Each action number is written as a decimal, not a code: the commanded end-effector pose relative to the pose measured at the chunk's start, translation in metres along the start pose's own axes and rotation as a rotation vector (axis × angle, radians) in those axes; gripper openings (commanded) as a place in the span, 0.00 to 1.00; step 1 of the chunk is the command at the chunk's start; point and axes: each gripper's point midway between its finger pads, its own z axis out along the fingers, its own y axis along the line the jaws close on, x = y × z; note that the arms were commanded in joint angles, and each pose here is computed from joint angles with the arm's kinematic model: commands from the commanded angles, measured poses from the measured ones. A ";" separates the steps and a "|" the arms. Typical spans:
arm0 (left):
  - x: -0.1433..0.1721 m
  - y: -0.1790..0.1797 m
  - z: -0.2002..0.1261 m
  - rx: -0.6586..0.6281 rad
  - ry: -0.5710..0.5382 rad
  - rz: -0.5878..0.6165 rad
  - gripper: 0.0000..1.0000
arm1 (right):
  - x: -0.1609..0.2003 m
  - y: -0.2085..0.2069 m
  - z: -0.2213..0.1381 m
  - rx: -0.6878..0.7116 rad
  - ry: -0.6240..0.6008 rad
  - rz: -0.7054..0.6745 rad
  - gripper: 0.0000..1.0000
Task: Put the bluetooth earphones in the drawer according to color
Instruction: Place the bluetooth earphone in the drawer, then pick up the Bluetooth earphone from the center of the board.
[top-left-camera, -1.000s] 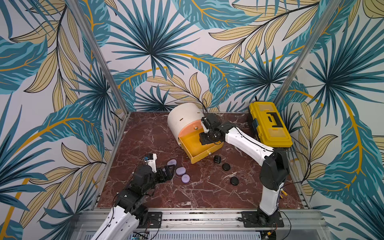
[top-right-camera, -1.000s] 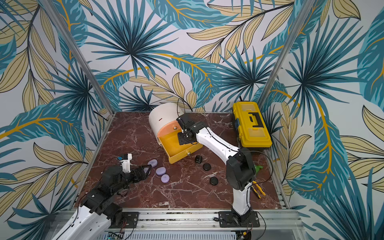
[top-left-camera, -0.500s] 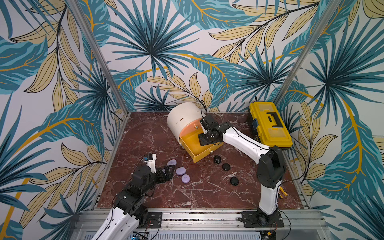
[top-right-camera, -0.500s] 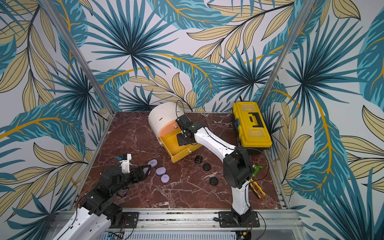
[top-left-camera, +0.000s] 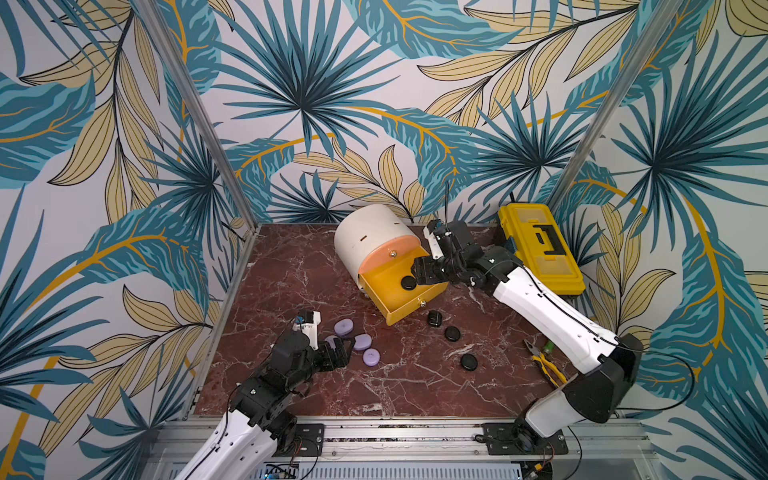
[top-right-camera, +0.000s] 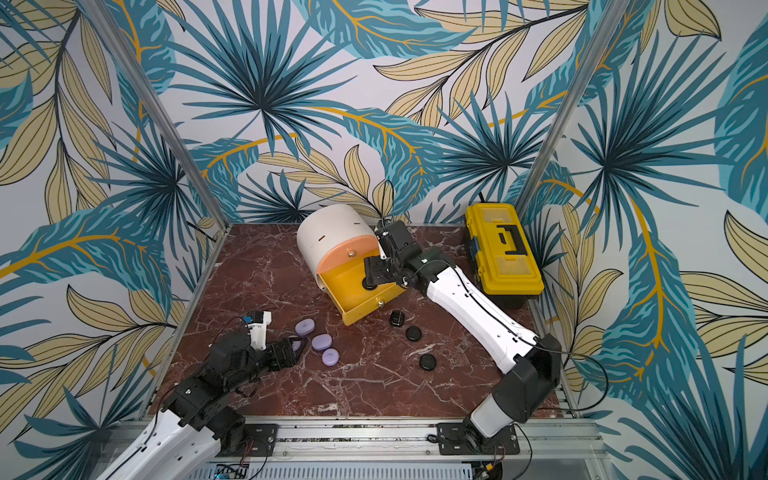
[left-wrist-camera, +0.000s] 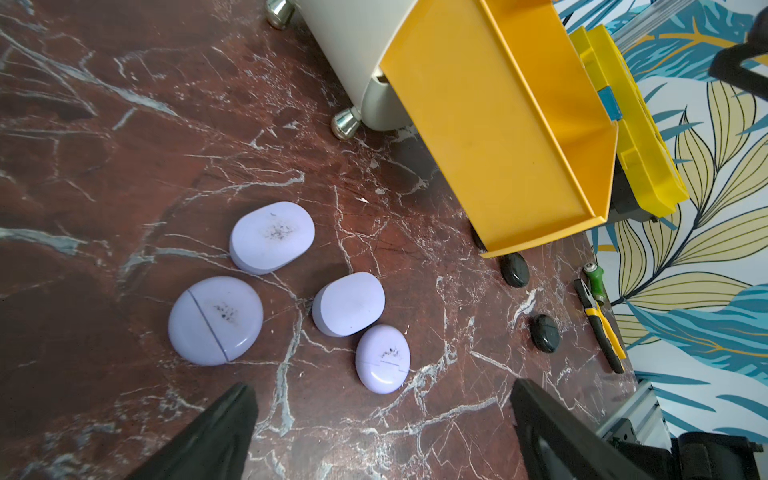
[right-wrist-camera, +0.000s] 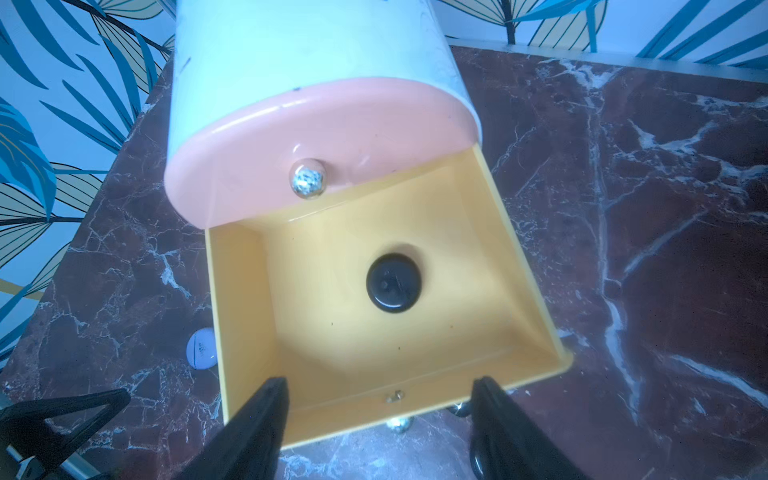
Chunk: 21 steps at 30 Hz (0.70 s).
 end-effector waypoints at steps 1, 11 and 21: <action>-0.007 -0.012 -0.001 0.027 -0.022 0.015 1.00 | 0.034 -0.021 0.001 0.067 0.057 0.025 0.76; 0.000 -0.045 0.004 0.018 -0.002 0.077 1.00 | 0.098 -0.089 -0.018 0.191 0.072 0.175 0.76; 0.021 -0.126 0.017 0.081 0.033 0.221 1.00 | 0.115 -0.133 -0.051 0.287 -0.032 0.321 0.92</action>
